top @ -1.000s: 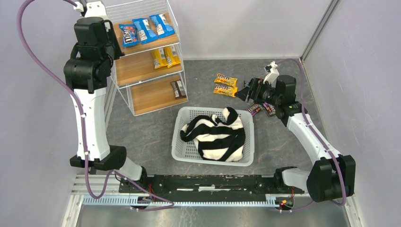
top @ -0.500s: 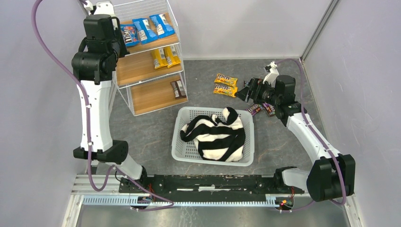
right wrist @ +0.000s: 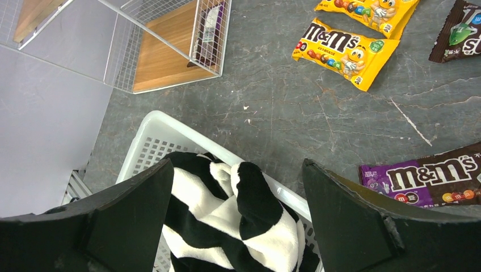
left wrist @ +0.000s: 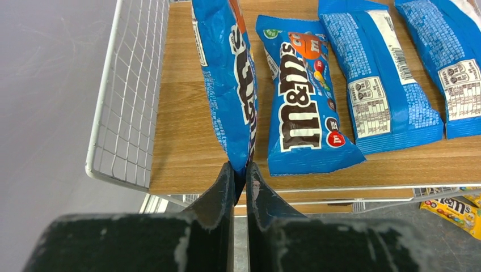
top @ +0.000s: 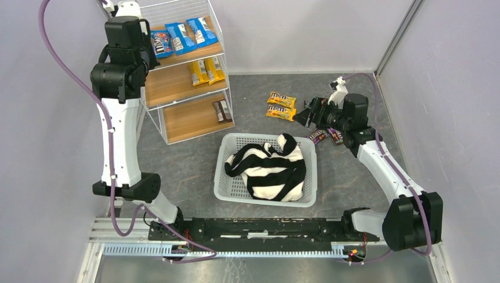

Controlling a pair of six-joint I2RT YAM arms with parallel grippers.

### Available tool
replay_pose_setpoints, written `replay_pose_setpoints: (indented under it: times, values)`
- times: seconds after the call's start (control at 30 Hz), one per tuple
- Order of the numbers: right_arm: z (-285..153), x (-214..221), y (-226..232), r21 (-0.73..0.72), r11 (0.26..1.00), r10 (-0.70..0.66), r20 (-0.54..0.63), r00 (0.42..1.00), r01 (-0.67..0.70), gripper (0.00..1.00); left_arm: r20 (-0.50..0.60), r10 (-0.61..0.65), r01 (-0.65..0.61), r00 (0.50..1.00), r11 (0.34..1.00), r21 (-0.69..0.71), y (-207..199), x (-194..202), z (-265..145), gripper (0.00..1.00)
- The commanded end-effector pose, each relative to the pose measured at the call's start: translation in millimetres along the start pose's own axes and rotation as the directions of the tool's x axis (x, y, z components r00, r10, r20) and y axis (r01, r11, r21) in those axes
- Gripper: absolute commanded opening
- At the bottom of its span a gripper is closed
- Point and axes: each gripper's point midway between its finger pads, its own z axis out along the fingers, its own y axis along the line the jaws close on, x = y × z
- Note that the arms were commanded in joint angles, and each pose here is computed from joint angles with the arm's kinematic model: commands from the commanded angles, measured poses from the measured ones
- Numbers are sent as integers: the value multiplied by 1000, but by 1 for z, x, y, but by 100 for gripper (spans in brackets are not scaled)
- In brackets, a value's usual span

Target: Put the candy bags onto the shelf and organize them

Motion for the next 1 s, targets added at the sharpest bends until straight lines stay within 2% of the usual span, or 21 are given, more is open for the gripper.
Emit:
replay_pose_setpoints:
  times: [0.0,0.17,0.53,0.97]
  values:
    - [2,-15,5,-9,999,-41,42,998,42,91,86,-2,4,996,1000,-27,10,-26,-8,12]
    - [3,-14,5,-8,999,-40,42,998,41,91,128,-34,34,991,999,2,8,-38,-16,12]
    - [2,-15,5,-5,999,-46,47,998,46,91,145,-52,50,988,999,19,6,-44,-20,14]
    - [3,-13,3,-3,999,-43,44,998,43,91,96,-43,42,994,999,14,1,-31,-7,15]
